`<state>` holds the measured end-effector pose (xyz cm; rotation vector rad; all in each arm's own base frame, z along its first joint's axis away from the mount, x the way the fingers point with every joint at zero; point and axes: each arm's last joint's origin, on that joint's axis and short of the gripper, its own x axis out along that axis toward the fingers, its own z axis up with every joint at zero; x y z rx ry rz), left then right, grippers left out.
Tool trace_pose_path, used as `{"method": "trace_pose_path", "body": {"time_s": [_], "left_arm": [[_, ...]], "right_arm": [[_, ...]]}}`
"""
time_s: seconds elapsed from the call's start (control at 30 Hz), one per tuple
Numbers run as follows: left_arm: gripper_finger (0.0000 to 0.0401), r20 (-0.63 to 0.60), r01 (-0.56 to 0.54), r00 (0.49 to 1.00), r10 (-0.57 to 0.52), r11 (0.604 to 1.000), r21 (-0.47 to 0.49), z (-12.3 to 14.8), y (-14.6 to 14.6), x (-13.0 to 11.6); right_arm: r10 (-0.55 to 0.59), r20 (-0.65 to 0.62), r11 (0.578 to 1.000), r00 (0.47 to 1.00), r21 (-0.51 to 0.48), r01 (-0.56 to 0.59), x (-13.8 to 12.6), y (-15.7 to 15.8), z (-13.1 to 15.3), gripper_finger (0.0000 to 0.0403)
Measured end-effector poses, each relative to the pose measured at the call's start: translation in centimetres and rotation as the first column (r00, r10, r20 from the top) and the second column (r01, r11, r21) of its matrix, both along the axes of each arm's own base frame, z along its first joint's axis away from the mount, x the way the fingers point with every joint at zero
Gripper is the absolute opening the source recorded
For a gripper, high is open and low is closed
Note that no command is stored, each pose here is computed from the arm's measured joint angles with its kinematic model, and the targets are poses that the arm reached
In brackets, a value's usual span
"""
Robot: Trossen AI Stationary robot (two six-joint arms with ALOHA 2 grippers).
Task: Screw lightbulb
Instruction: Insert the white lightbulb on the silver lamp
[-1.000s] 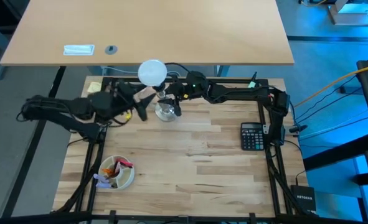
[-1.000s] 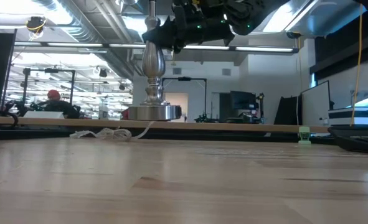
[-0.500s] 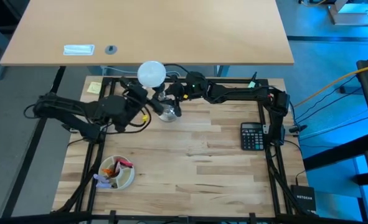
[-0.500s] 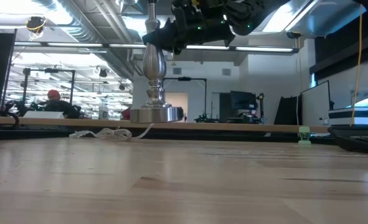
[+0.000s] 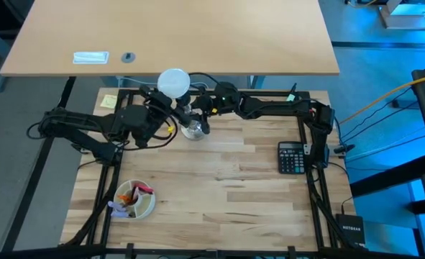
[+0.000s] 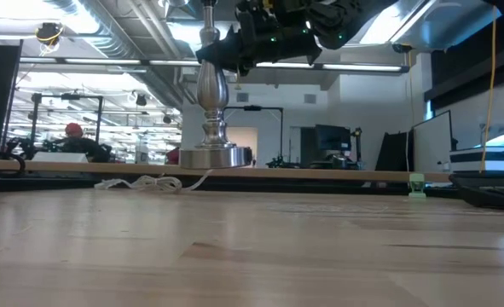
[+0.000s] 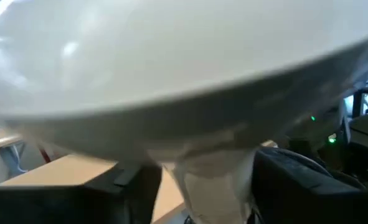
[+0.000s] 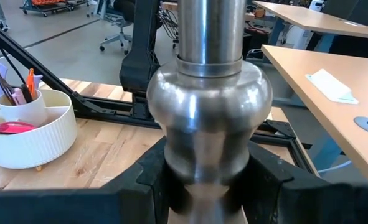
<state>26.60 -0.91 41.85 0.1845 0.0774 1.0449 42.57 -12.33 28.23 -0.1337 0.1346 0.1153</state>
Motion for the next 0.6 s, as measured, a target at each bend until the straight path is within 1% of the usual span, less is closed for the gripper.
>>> {"method": "trace_pose_path", "body": {"time_s": [0.1, 0.13, 0.23, 0.37, 0.4, 0.47, 0.53, 0.6], "left_arm": [[0.0142, 0.008, 0.017, 1.0, -0.017, 1.0, -0.002, 0.0, 0.0, 0.0], [0.0135, 0.01, 0.023, 1.0, -0.023, 1.0, -0.002, 0.0, -0.1, 0.1], [0.0134, 0.003, 0.04, 0.999, -0.04, 0.999, 0.0, 0.0, -0.1, 0.1], [0.0134, 0.005, 0.106, 0.994, -0.106, 0.994, 0.004, 0.2, -0.4, -0.2], [0.0134, 0.004, 0.13, 0.991, -0.13, 0.991, 0.006, 0.3, -0.5, -0.4], [0.0134, 0.041, 0.204, 0.978, -0.203, 0.979, -0.008, 0.8, -0.5, -1.0], [0.0134, 0.088, 0.284, 0.956, -0.281, 0.958, -0.032, 1.1, -0.4, -1.6], [0.0134, 0.096, 0.363, 0.929, -0.358, 0.931, -0.038, 1.3, -0.3, -1.8]], "right_arm": [[0.0, 0.004, 1.0, 1.0, -0.004, 0.0, 0.0, 0.0, 0.0, 0.014], [-0.001, 0.01, 1.0, 1.0, -0.01, 0.001, 0.0, 0.0, 0.1, 0.014], [0.002, 0.008, 1.0, 1.0, -0.011, -0.002, 0.0, 0.0, 0.1, 0.014], [0.055, 0.009, 0.998, 0.998, 0.009, -0.055, -0.2, 0.2, 0.4, 0.014], [0.084, 0.012, 0.996, 0.996, 0.02, -0.085, -0.3, 0.3, 0.6, 0.014], [0.156, 0.024, 0.987, 0.988, 0.038, -0.156, -0.6, 0.7, 1.2, 0.014], [0.222, 0.036, 0.973, 0.974, 0.057, -0.224, -0.8, 1.0, 1.6, 0.014], [0.283, 0.039, 0.955, 0.958, 0.085, -0.285, -1.0, 1.6, 1.9, 0.014]]}}
